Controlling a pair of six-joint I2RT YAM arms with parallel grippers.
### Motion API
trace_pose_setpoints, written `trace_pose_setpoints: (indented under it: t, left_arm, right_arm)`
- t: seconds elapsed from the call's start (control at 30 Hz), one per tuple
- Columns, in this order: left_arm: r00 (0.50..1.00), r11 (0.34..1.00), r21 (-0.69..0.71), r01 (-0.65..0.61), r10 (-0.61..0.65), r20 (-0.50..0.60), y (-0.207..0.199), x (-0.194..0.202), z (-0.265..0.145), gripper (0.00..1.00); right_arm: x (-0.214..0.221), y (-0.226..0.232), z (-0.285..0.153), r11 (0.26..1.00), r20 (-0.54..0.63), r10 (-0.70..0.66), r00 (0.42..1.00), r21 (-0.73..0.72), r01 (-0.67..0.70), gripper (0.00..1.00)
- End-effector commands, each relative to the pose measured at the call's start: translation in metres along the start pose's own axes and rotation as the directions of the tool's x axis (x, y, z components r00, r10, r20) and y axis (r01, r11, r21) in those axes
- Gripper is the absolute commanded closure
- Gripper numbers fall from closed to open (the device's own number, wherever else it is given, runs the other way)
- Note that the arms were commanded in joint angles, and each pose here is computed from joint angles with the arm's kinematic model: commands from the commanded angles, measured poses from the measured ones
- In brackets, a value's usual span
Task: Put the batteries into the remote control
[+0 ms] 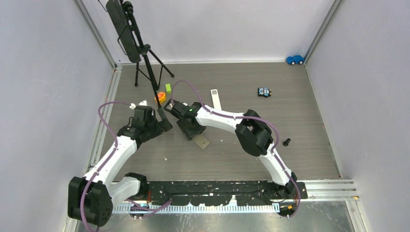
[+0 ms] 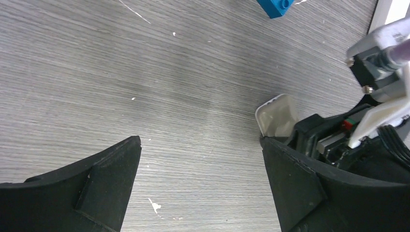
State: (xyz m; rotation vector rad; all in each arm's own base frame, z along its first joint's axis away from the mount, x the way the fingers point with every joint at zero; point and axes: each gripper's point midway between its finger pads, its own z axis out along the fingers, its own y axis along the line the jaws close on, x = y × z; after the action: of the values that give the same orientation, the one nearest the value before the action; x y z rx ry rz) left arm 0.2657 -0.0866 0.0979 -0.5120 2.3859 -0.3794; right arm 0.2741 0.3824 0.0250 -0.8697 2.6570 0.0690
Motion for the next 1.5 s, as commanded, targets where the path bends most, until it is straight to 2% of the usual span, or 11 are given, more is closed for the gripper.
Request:
trace_pose_setpoints:
  t: [0.0,0.13,0.27,0.37,0.47,0.6,0.77,1.03,1.23,1.4,1.47]
  left_arm:
    - [0.998,1.0,-0.015,0.01,-0.009,0.064,-0.002,-0.018,-0.007,0.0]
    - [1.0,0.994,0.107,0.009,-0.011,0.02,-0.023,-0.01,-0.005,0.0]
    - [0.999,0.953,0.302,0.005,0.006,-0.034,-0.056,0.001,-0.007,0.0]
    - [0.997,0.9,0.436,0.016,0.017,-0.073,-0.077,0.011,-0.012,0.02]
    - [0.995,0.847,0.53,0.035,0.021,-0.099,-0.091,0.02,-0.017,0.04]
    - [0.987,0.78,0.625,0.041,0.064,-0.145,-0.108,0.037,-0.021,0.04]
    - [0.966,0.684,0.719,0.12,0.085,-0.242,-0.129,0.052,-0.029,0.04]
    - [0.947,0.542,0.803,0.249,0.039,-0.32,-0.158,0.037,-0.079,0.08]
    - [0.948,0.484,0.835,0.262,0.034,-0.317,-0.165,0.025,-0.114,0.14]
    - [0.937,0.446,0.843,0.302,0.022,-0.348,-0.168,0.022,-0.12,0.3]
    - [0.936,0.452,0.836,0.31,0.011,-0.353,-0.167,0.023,-0.115,0.42]
  right_arm:
    - [-0.004,-0.015,-0.007,0.993,0.011,0.055,0.998,0.101,-0.056,0.51]
    - [-0.012,-0.024,-0.019,0.982,0.076,0.143,0.987,0.11,-0.151,0.56]
    - [-0.021,-0.033,-0.029,0.94,0.141,0.341,0.93,-0.013,-0.342,0.57]
    - [-0.031,-0.028,-0.041,0.839,0.135,0.526,0.84,-0.244,-0.486,0.58]
    - [-0.046,-0.02,-0.062,0.68,0.099,0.662,0.743,-0.496,-0.54,0.59]
    - [-0.064,-0.011,-0.099,0.488,0.059,0.748,0.661,-0.724,-0.488,0.59]
    - [-0.085,0.007,-0.152,0.309,0.038,0.769,0.638,-0.896,-0.319,0.59]
    - [-0.088,0.011,-0.222,0.049,-0.036,0.786,0.618,-0.992,-0.12,0.59]
    - [-0.081,0.011,-0.245,-0.012,-0.03,0.771,0.636,-0.999,-0.032,0.59]
    - [-0.079,0.011,-0.257,-0.028,-0.01,0.765,0.643,-0.999,0.018,0.59]
    - [-0.079,0.012,-0.258,-0.028,-0.007,0.76,0.65,-0.999,0.022,0.59]
